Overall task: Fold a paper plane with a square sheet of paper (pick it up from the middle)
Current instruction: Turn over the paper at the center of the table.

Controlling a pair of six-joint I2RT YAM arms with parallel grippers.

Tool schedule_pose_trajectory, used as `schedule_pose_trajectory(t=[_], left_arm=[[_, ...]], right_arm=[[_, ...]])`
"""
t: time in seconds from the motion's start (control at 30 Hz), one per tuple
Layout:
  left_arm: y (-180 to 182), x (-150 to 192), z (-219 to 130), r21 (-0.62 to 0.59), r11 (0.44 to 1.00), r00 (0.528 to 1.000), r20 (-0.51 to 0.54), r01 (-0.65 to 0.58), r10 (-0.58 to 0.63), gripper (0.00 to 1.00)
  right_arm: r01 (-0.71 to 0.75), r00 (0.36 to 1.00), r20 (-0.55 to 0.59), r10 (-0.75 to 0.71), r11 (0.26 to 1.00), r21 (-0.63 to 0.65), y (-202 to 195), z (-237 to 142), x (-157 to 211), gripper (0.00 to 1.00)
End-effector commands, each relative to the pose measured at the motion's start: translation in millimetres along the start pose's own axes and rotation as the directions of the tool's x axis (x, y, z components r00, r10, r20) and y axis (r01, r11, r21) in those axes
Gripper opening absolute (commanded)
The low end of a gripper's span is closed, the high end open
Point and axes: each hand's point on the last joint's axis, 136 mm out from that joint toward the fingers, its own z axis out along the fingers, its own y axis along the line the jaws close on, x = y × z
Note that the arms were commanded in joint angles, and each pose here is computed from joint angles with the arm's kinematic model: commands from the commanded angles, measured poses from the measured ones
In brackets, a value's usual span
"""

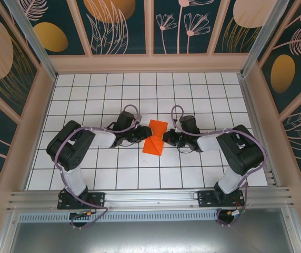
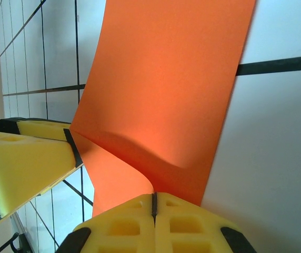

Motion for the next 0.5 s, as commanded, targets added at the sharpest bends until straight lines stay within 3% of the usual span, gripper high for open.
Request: schedule_pose_trajectory(t=[0.0, 0.23, 0.4, 0.47], left_arm=[[-6, 3, 5, 0.026, 0.999, 0.999, -0.031, -0.027, 0.028, 0.38], [-12, 7, 6, 0.084, 0.995, 0.997, -0.042, -0.054, 0.058, 0.28], [-14, 8, 9, 0.100, 0.991, 0.995, -0.037, -0.088, 0.092, 0.21], [-17, 7, 9, 0.111, 0.988, 0.994, -0.029, -0.105, 0.109, 0.21]], right_arm=[[0.014, 1.000, 0.017, -0.013, 0.999, -0.032, 7, -5, -3, 0.04], [0.013, 1.000, 0.023, -0.012, 0.999, -0.038, 10, -8, -6, 0.08], [0.036, 0.999, 0.037, -0.036, 0.999, -0.001, 12, -18, -13, 0.21], [0.045, 0.996, 0.070, -0.047, 0.998, 0.039, 10, -28, -21, 0.31]])
